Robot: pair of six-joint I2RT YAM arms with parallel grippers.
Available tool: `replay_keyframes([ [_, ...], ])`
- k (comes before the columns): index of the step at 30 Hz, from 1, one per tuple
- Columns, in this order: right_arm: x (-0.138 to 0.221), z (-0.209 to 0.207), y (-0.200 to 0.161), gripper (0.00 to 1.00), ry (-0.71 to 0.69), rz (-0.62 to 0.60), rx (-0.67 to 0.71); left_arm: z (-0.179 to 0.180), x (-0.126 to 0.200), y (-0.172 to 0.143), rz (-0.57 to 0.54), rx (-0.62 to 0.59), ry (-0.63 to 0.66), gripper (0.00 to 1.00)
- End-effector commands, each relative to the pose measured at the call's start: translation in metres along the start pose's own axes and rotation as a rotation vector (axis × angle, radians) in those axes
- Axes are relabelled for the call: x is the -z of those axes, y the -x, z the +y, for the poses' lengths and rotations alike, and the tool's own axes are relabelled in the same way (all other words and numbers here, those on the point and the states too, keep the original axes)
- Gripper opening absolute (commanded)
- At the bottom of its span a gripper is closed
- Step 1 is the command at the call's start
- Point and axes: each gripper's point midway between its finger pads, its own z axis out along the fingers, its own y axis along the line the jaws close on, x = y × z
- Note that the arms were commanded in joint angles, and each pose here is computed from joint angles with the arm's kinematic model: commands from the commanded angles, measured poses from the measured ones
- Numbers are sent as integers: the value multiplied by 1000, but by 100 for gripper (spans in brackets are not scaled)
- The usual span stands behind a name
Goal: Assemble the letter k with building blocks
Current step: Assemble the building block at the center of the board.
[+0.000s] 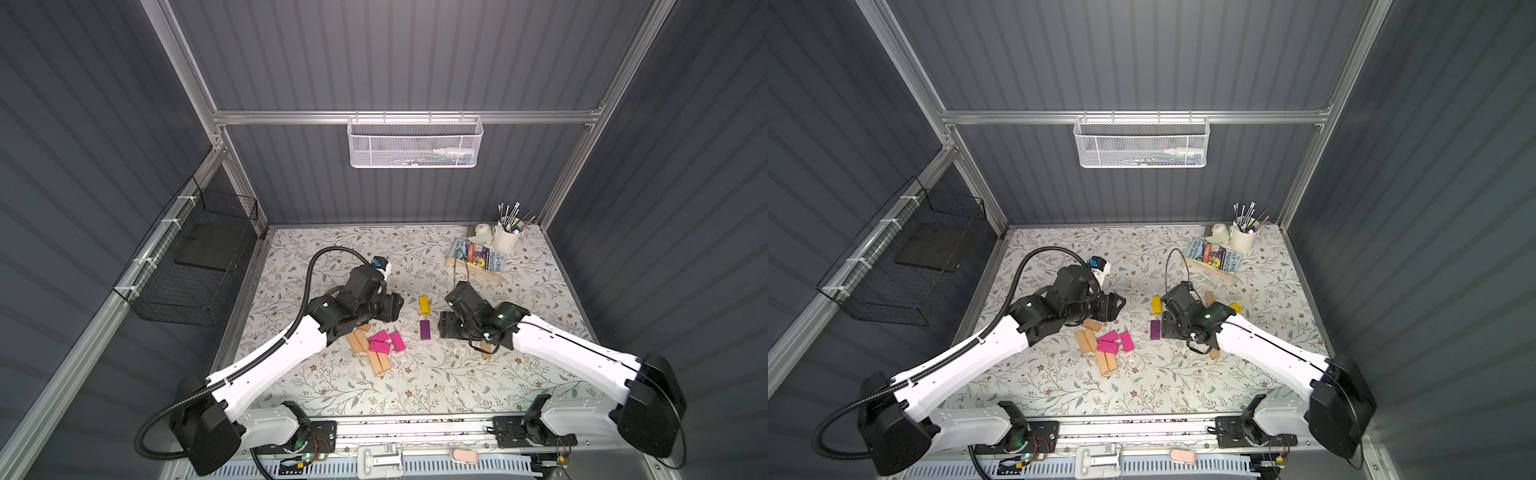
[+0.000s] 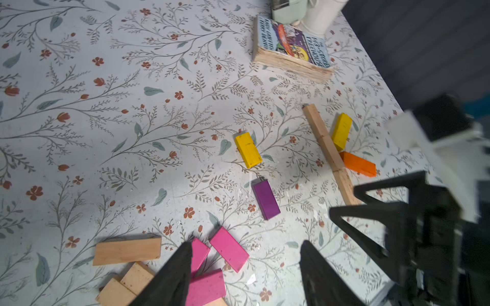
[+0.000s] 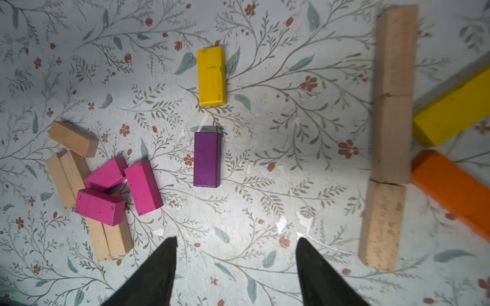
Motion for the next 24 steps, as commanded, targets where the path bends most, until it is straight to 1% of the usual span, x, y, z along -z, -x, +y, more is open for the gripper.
replay_keyframes([
  [1,-18,18,-2,67,1,36,0,-6,11,-33,104,-222,-76,69],
  [5,-41,29,-2,61,-10,63,4,0,31,-50,119,-372,-80,73],
  [10,-64,32,0,56,-61,72,14,8,51,-67,76,-517,-71,80],
  [15,-82,33,2,53,-106,76,31,15,59,-79,48,-543,-56,83],
  [19,-95,31,4,47,-141,70,40,12,60,-82,50,-553,-77,85],
  [22,-100,30,4,40,-154,63,41,11,58,-83,61,-558,-84,87],
  [24,-102,28,4,37,-165,62,43,11,57,-84,67,-563,-89,88],
])
